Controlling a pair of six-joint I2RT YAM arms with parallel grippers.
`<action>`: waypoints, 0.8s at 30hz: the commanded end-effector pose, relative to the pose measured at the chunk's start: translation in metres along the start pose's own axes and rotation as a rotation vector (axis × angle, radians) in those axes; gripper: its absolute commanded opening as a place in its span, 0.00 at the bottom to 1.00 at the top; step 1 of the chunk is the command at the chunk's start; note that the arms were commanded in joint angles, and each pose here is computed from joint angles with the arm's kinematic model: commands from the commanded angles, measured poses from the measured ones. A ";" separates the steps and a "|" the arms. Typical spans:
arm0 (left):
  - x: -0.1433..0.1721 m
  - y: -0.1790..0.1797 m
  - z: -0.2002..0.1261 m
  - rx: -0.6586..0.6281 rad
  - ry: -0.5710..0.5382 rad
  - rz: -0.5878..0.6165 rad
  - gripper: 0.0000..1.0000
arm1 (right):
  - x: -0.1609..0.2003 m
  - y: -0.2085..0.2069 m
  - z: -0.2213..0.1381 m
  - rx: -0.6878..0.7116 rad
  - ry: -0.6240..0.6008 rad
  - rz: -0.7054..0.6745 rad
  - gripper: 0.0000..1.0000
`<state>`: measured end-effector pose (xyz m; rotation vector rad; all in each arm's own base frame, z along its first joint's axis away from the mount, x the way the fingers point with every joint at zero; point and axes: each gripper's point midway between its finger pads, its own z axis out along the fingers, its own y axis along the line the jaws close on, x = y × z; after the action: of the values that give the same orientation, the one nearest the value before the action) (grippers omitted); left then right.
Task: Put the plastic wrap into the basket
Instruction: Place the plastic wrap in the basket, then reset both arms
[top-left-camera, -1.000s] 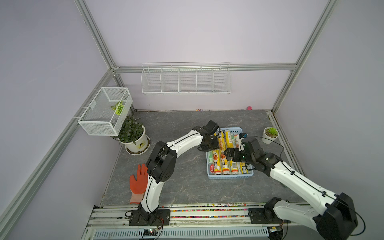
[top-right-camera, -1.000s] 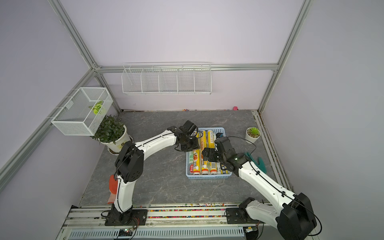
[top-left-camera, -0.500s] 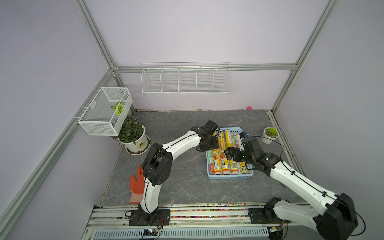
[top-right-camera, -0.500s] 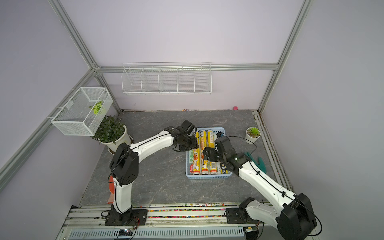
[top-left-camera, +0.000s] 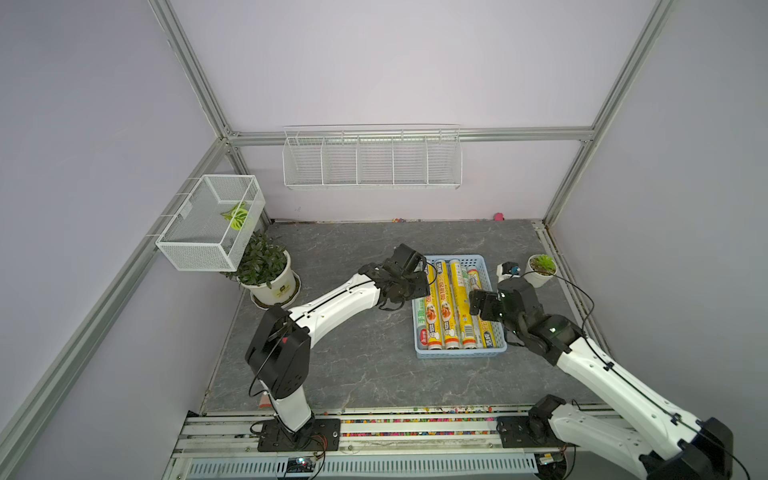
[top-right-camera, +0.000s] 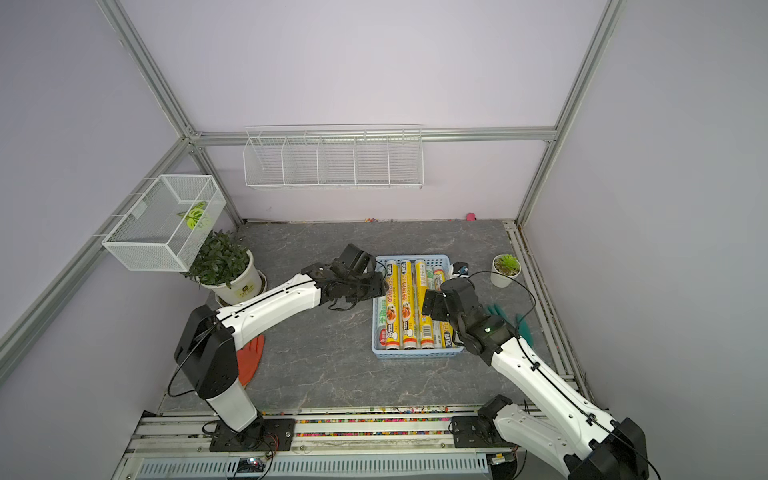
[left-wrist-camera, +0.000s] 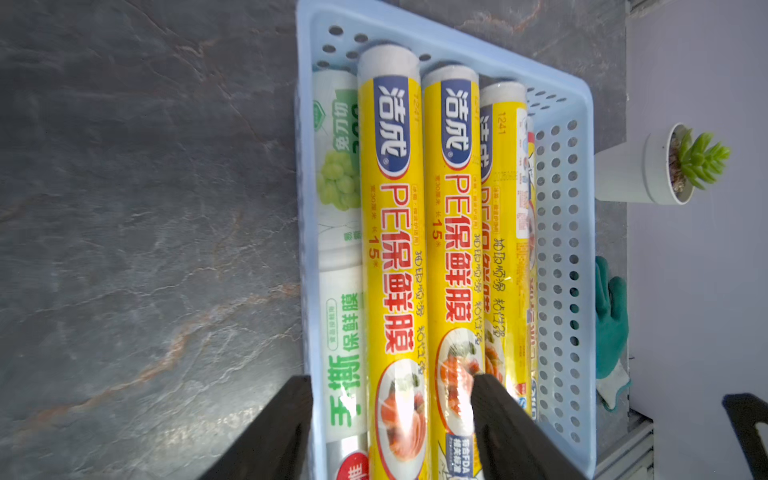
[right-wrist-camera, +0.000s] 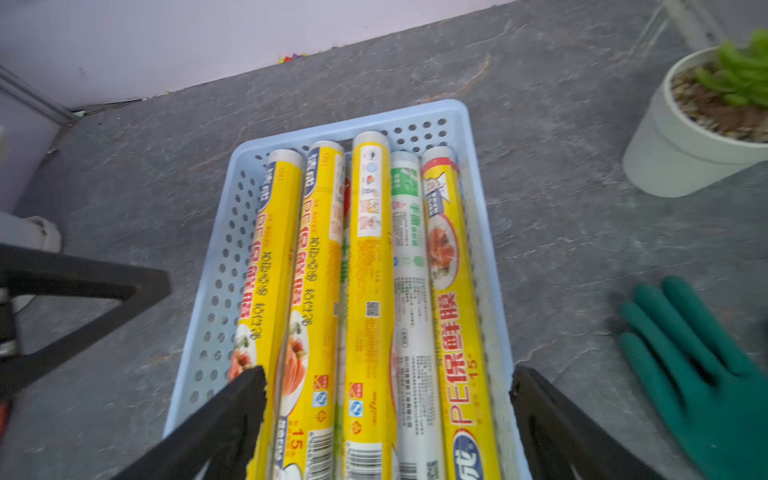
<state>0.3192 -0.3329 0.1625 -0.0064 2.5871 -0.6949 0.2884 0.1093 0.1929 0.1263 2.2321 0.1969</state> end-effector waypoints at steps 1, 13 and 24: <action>-0.018 0.011 -0.022 -0.042 -0.137 -0.001 0.67 | -0.010 -0.034 -0.004 0.163 -0.074 -0.046 0.97; -0.035 0.077 -0.077 -0.167 -0.329 -0.054 0.71 | -0.027 -0.082 -0.008 0.350 -0.131 -0.032 0.97; -0.038 0.146 -0.110 -0.312 -0.466 -0.098 0.83 | -0.027 -0.095 0.007 0.362 -0.136 -0.027 0.97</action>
<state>0.3174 -0.1697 0.1866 -0.3262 2.2868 -0.3543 0.3042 0.0170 0.1970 0.3052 2.1298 -0.1886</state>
